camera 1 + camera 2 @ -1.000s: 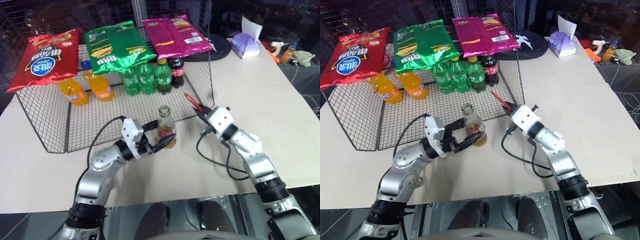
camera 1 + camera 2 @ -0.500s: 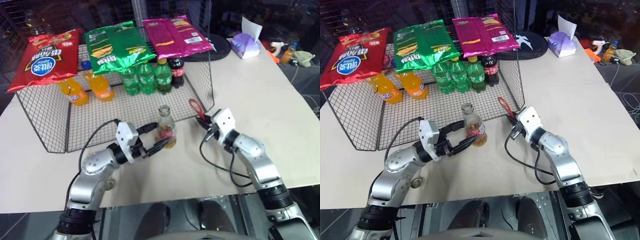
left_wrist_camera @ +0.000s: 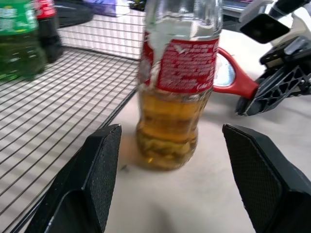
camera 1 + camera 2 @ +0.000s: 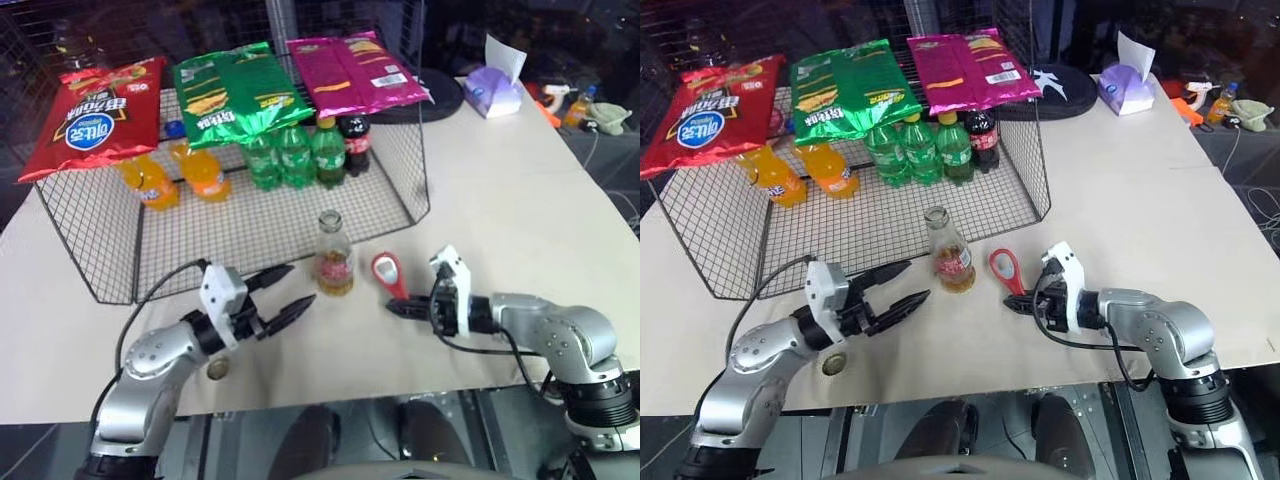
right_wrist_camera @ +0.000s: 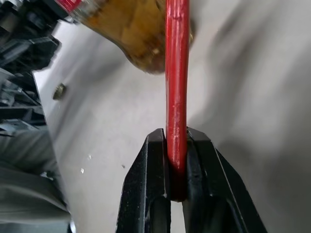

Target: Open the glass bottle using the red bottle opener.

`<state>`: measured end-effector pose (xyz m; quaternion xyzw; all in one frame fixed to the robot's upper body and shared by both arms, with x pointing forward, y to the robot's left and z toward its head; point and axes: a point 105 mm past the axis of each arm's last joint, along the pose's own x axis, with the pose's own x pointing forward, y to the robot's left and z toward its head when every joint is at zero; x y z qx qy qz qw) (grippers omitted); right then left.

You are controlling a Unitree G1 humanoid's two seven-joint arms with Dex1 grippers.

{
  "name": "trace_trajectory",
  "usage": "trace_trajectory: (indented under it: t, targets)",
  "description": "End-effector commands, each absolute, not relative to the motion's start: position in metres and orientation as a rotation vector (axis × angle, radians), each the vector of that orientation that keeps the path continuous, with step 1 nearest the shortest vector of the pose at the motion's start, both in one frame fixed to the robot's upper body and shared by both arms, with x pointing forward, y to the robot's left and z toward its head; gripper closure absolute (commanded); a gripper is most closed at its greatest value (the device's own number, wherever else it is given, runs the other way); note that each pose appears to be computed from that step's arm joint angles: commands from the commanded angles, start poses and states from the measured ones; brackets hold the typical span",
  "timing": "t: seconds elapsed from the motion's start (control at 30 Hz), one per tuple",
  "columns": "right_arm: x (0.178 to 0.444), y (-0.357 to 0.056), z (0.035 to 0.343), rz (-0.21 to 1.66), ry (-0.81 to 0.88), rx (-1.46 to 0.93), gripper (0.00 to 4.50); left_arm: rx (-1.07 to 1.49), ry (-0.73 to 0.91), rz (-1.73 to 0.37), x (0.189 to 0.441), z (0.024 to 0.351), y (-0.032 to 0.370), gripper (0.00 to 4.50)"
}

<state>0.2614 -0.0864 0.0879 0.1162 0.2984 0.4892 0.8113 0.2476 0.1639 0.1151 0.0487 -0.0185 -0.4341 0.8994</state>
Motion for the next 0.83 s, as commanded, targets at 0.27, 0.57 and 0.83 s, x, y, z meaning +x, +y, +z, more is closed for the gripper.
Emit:
trace_trajectory:
  t: [0.27, 0.57, 0.83]
  targets:
    - [0.278, -0.144, 0.115, 0.916, 0.403, 0.063, 0.04, 0.173, -0.006, -0.735, 0.236, 0.122, 0.202, 1.03]
    - [0.256, -0.207, 0.101, 0.861, 0.222, -0.104, 0.04, 0.209, 0.133, -0.577, 0.21, 0.108, 0.253, 1.03]
    - [0.242, -0.22, 0.095, 0.918, 0.198, -0.07, 0.04, 0.286, 0.168, -0.519, 0.208, 0.101, 0.266, 1.03]
